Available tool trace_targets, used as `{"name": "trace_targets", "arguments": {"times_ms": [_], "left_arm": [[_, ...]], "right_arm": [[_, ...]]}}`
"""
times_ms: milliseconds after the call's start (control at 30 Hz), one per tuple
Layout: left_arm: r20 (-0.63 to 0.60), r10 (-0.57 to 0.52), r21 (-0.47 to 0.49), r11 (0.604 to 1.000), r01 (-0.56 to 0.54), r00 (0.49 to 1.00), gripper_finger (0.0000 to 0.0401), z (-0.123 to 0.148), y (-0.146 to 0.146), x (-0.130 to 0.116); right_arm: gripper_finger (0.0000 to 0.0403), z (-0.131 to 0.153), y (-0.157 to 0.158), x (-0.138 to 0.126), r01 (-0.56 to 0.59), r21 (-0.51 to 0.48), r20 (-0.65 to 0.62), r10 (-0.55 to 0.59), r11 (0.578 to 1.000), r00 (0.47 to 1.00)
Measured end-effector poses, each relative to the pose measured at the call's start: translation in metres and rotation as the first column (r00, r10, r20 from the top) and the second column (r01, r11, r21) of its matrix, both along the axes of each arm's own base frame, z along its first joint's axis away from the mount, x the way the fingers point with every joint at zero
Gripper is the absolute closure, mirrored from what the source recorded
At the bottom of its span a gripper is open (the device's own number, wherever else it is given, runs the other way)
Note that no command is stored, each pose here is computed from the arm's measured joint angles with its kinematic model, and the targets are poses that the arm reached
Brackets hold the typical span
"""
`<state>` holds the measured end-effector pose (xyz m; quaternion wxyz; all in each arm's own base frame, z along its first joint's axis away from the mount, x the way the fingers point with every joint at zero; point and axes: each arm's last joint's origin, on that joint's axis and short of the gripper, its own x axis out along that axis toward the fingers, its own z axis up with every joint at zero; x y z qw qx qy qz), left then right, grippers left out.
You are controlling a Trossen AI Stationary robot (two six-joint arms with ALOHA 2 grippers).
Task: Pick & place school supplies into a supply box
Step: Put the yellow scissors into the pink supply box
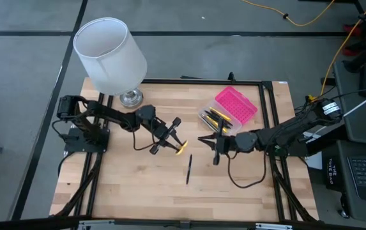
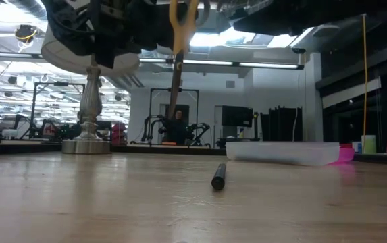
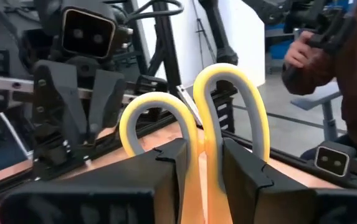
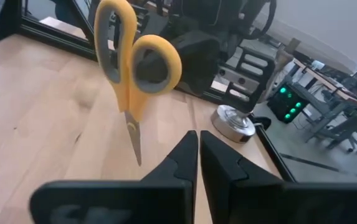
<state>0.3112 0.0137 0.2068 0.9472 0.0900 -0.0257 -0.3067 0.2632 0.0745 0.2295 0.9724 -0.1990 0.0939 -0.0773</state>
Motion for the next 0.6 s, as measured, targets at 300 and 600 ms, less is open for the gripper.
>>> {"name": "trace_targets", "arguments": {"times_ms": [300, 600], "left_arm": [[-0.004, 0.035, -0.006, 0.999, -0.035, 0.999, 0.0334, 0.000, 0.012, -0.001], [0.000, 0.039, 0.000, 0.999, -0.039, 0.999, 0.0334, 0.000, 0.013, -0.001]], "right_arm": [[0.0379, 0.000, -0.005, 0.001, 0.007, -0.062, -0.013, -0.007, 0.998, 1.000], [0.0379, 0.000, -0.005, 0.001, 0.006, -0.062, -0.013, -0.007, 0.998, 1.000]]}}
